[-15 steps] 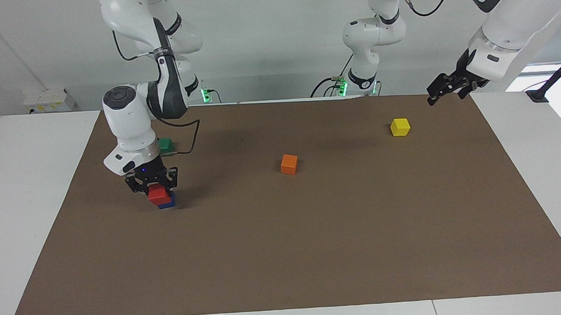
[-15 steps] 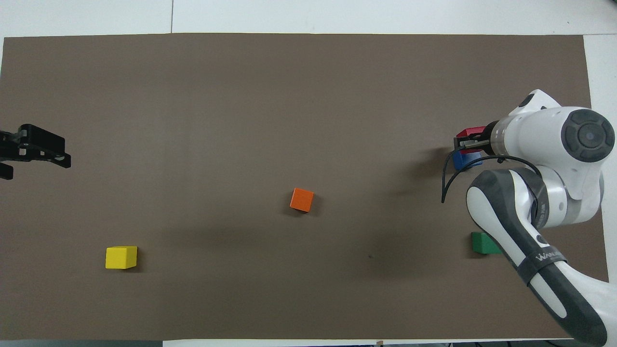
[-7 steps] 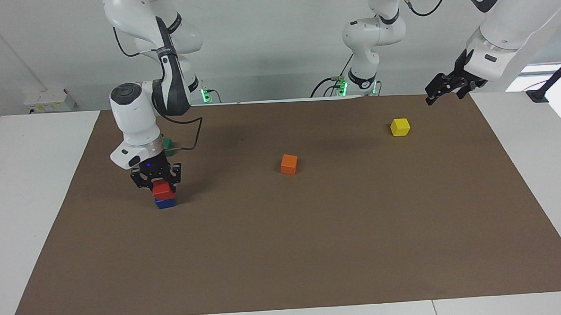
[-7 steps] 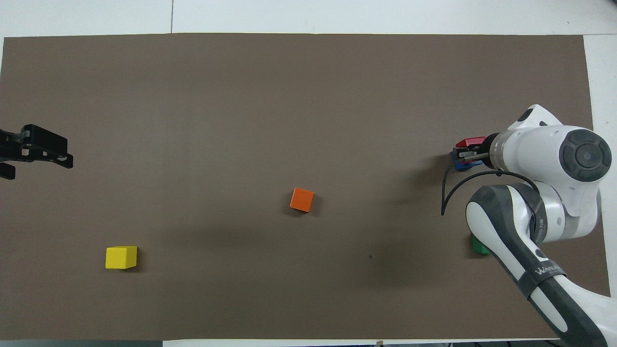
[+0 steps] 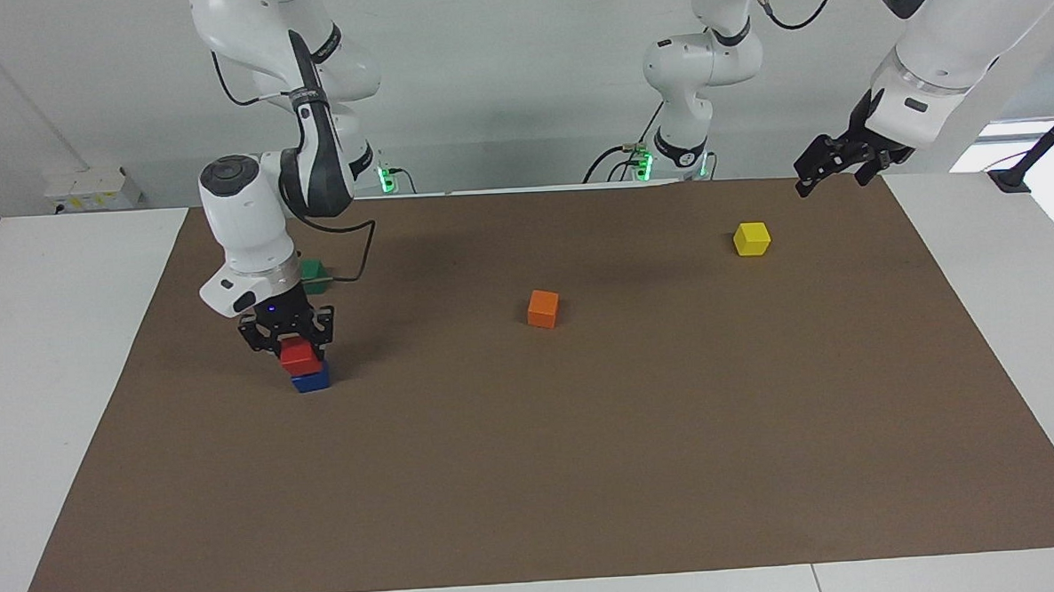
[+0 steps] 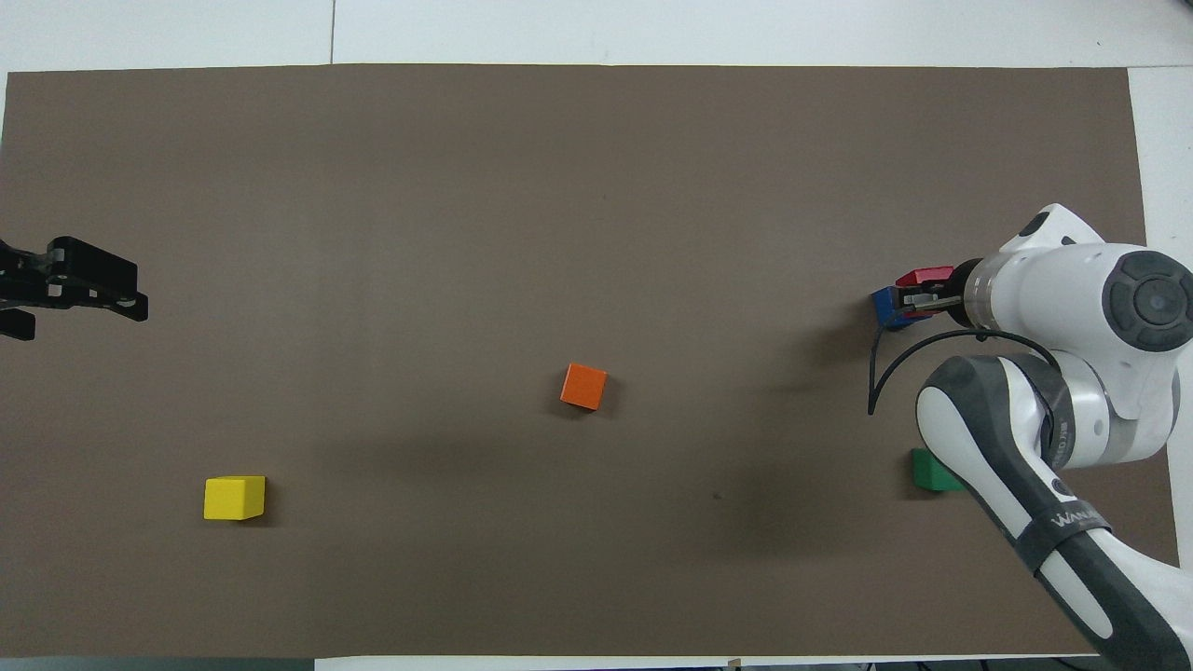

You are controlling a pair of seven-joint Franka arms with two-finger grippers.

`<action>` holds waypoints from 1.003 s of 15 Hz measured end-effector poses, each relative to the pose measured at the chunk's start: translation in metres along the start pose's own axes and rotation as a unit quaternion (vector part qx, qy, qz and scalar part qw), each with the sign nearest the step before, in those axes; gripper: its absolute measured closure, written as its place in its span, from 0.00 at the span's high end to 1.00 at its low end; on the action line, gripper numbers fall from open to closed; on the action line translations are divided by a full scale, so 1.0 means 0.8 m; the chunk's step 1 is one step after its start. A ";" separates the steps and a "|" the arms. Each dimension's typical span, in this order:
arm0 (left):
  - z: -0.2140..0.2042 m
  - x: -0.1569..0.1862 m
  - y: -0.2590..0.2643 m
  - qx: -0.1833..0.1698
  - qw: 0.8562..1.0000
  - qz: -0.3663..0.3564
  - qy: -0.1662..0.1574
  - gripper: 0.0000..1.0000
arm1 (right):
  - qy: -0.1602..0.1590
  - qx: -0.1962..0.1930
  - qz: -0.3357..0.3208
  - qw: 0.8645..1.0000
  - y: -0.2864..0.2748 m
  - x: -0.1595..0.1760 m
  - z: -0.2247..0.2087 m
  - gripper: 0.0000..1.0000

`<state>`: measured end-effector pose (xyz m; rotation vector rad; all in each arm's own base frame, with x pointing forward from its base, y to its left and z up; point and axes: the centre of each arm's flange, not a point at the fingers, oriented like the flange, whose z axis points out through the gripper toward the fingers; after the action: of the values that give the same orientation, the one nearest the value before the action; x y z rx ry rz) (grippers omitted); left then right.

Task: Transfer red block to right arm and stack on blue block

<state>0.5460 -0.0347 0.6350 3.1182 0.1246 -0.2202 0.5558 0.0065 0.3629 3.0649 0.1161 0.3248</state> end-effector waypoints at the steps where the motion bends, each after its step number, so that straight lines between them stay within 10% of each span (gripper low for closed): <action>1: 0.000 0.000 0.006 0.000 1.000 0.005 0.003 1.00 | 0.000 0.000 0.000 1.000 0.003 0.000 0.000 0.58; 15: 0.054 0.015 0.017 0.005 1.000 0.011 -0.010 1.00 | -0.012 0.001 -0.023 1.000 0.001 -0.011 0.011 0.58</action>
<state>0.5531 -0.0480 0.5908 3.1255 0.0897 -0.2525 0.5492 0.0043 0.3526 3.0612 0.1840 0.2847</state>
